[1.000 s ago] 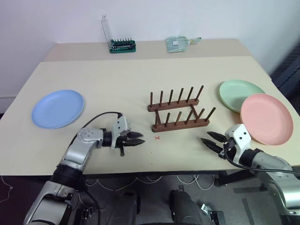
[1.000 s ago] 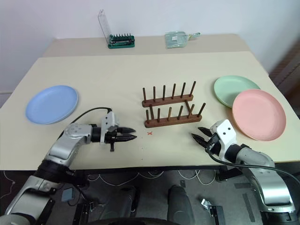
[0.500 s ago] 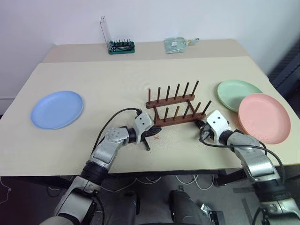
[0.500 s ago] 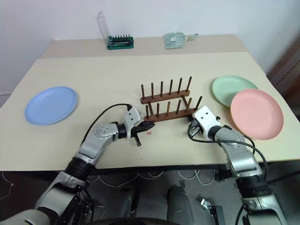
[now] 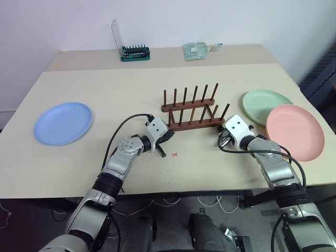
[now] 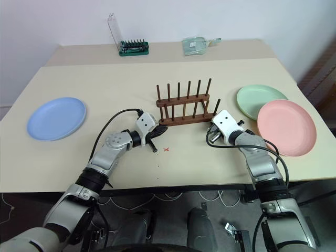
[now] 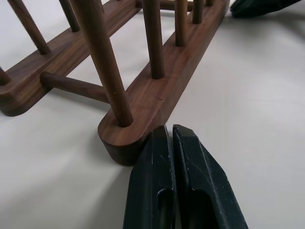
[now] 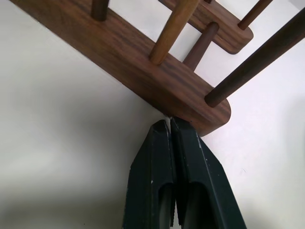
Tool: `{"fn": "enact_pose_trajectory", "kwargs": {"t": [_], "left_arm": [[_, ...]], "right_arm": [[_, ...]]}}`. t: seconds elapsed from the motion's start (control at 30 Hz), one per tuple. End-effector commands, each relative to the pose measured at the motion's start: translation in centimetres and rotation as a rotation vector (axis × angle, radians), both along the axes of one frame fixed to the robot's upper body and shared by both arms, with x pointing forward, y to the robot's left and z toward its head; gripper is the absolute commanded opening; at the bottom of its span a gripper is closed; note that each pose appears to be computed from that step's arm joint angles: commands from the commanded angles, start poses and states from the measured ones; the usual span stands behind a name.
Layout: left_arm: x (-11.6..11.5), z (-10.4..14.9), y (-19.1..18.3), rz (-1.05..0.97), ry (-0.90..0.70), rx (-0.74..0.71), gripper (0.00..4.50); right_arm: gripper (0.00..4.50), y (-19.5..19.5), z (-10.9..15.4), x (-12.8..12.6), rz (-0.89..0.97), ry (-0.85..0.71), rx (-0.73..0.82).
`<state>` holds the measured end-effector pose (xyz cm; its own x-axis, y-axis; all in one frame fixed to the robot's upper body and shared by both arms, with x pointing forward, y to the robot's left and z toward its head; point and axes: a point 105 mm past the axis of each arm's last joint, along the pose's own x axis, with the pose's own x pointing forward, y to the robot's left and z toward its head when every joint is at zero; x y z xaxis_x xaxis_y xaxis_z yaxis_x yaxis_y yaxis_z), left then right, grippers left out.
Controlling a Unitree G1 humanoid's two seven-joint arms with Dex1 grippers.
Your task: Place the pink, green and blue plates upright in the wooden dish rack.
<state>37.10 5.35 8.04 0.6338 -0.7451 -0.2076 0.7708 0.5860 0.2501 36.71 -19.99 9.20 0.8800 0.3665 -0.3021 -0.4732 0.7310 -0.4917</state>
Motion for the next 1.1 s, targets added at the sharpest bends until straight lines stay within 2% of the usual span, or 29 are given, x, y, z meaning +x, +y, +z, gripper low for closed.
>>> {"fn": "enact_pose_trajectory", "kwargs": {"t": [0.03, 0.07, 0.17, 0.23, 0.27, 0.3, 0.4, 0.53, 0.7, 0.8, 1.0, 1.03, 1.1], "left_arm": [[-0.1, -0.3, 2.0, 0.04, 0.004, 0.008, 0.14], [-0.5, 0.5, 1.9, 0.007, -0.014, -0.023, 0.14], [-2.4, 2.7, 1.0, -0.12, -0.033, -0.112, 0.14], [-4.3, 3.4, -0.2, -0.238, -0.028, -0.133, 0.14], [-5.1, 3.6, -0.7, -0.29, -0.023, -0.139, 0.14], [-6.3, 3.6, -1.5, -0.368, -0.014, -0.136, 0.14], [-8.1, 3.5, -2.6, -0.479, 0.016, -0.125, 0.14], [-8.2, 3.7, -3.3, -0.509, 0.042, -0.155, 0.14], [-8.0, 4.1, -3.4, -0.519, 0.032, -0.164, 0.14], [-7.9, 4.0, -3.3, -0.51, 0.035, -0.168, 0.14], [-7.8, 4.0, -3.0, -0.488, 0.042, -0.181, 0.14], [-7.8, 3.9, -3.0, -0.487, 0.043, -0.181, 0.14], [-7.7, 3.9, -3.0, -0.485, 0.041, -0.179, 0.14]], "right_arm": [[0.08, -0.5, 2.4, -1.1, 0.025, -0.062, 0.007], [0.08, -1.2, 3.6, -1.7, 0.003, -0.078, 0.031], [0.87, -3.1, 6.2, -4.2, -0.028, -0.081, 0.064], [1.78, -4.0, 7.0, -5.9, -0.034, -0.07, 0.044], [2.37, -4.4, 7.3, -6.5, -0.048, -0.067, 0.033], [2.75, -5.7, 7.5, -7.1, -0.092, -0.068, -0.007], [4.23, -8.2, 7.6, -7.9, -0.191, -0.058, -0.037], [4.23, -9.9, 5.1, -8.8, -0.3, 0.027, -0.047], [4.23, -12.1, 2.3, -8.4, -0.463, 0.06, -0.067], [3.41, -12.8, 1.2, -8.4, -0.491, 0.089, -0.094], [0.38, -12.8, 1.8, -8.2, -0.476, 0.072, -0.118], [0.1, -12.9, 2.0, -8.2, -0.475, 0.068, -0.128], [0.1, -13.1, 2.9, -8.3, -0.463, 0.048, -0.199]]}}
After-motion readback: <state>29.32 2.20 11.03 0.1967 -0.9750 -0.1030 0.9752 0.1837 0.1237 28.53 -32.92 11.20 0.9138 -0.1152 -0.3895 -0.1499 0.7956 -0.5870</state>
